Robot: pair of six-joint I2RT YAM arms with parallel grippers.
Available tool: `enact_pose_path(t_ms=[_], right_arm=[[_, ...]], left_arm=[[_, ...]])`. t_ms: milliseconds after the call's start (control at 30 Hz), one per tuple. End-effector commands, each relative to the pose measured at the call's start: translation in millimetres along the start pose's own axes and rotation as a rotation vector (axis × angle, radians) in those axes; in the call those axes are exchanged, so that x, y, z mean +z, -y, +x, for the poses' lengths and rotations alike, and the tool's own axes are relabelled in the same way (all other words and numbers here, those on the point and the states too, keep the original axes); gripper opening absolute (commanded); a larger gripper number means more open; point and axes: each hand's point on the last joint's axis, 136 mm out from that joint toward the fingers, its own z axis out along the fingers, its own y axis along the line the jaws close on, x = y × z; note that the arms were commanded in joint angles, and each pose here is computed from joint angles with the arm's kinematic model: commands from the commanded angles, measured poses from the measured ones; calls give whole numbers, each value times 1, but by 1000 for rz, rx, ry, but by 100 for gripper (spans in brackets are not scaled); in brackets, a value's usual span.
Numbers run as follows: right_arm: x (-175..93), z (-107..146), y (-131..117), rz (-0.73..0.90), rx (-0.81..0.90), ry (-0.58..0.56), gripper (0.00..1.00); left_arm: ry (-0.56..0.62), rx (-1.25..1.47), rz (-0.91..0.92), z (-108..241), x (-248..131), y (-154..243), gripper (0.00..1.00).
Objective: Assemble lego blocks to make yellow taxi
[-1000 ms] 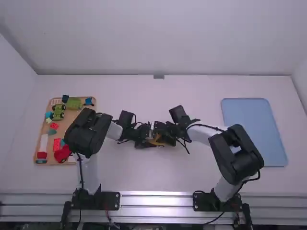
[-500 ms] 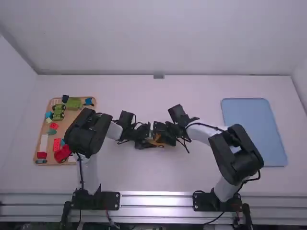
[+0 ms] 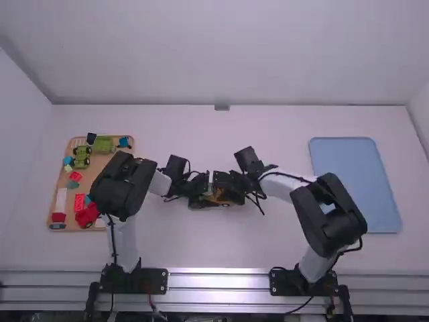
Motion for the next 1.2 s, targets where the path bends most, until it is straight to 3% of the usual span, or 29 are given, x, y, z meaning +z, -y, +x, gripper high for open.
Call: enact_pose_path(t_ms=[0,367,800,933,1167], right_arm=[[5,11,-10,-45,34,1,0],[7,35,-11,-7,113,-90,0],[-5,29,0,-23,103,-43,0],[2,28,-10,-46,71,-48,0],[22,40,-4,-52,131,-70,0]], left_arm=[[-139,-141,-8,39,3,15,13],[-141,-141,-9,40,3,15,12],[-142,-144,-8,40,3,16,12],[-142,-144,-8,40,3,15,11],[-142,-152,-9,40,2,15,12]])
